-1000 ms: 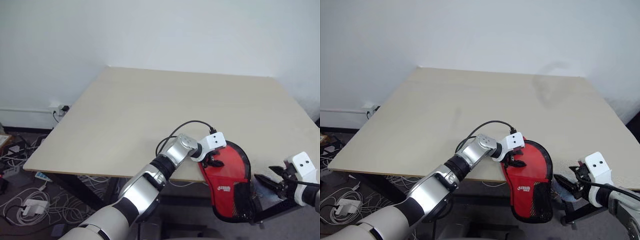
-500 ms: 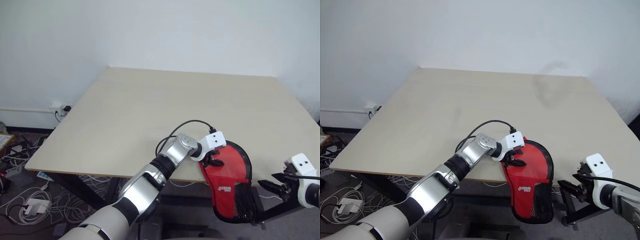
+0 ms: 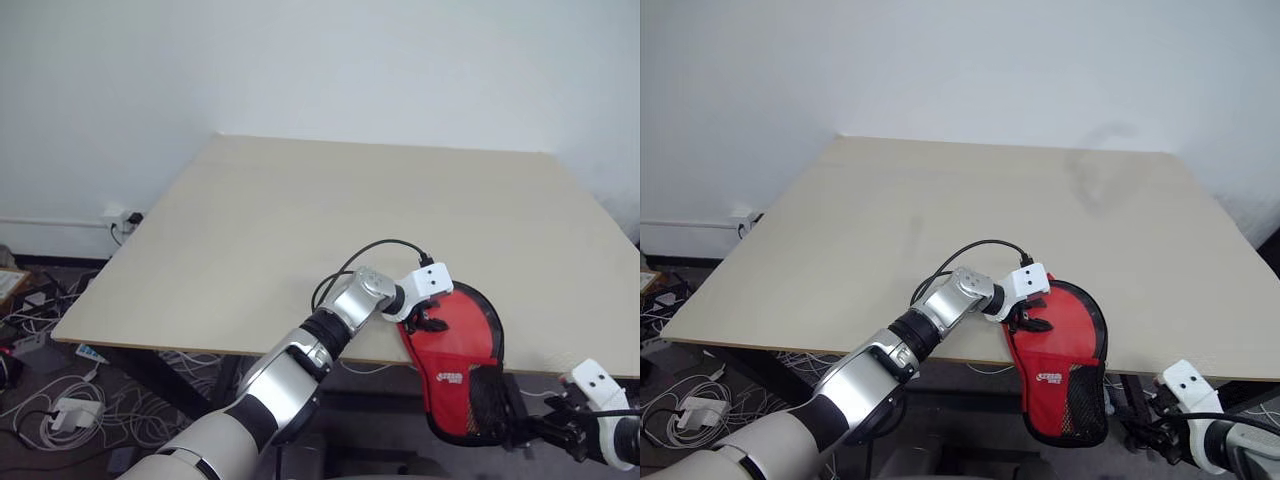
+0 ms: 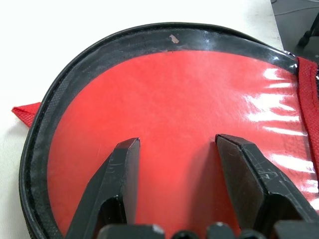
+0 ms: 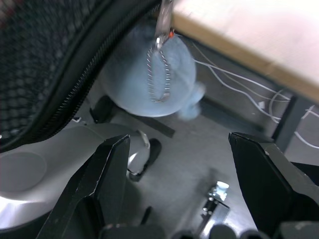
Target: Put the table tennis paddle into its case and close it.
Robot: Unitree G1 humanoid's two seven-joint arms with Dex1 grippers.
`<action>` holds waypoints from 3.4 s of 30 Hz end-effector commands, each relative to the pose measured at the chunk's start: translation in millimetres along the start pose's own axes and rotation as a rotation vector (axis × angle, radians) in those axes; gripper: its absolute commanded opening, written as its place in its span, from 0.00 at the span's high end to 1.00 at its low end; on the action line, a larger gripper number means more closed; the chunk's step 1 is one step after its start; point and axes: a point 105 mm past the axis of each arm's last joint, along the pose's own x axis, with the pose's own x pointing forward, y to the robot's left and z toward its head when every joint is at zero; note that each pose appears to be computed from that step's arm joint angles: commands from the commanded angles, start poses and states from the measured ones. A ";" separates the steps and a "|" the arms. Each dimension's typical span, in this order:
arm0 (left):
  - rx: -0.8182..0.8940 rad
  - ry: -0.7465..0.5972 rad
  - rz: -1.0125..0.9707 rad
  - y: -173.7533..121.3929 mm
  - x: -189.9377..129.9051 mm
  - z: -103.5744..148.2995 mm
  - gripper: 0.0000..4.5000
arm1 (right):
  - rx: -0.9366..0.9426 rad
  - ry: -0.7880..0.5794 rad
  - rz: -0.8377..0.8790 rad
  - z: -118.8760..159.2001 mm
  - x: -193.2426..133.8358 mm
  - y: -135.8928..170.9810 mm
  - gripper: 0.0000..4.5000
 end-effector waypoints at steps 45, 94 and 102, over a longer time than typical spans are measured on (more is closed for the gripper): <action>-0.020 0.074 -0.041 -13.6 5.6 -12.6 0.44 | -0.050 -0.067 -0.068 22.5 51.9 -10.3 0.87; -0.028 0.058 -0.059 -23.4 16.3 -8.9 0.44 | -0.645 0.232 0.448 -19.0 -30.1 70.7 0.88; -0.035 0.058 -0.049 -19.6 14.2 -10.1 0.44 | -0.564 0.194 0.297 0.1 -31.9 37.6 0.52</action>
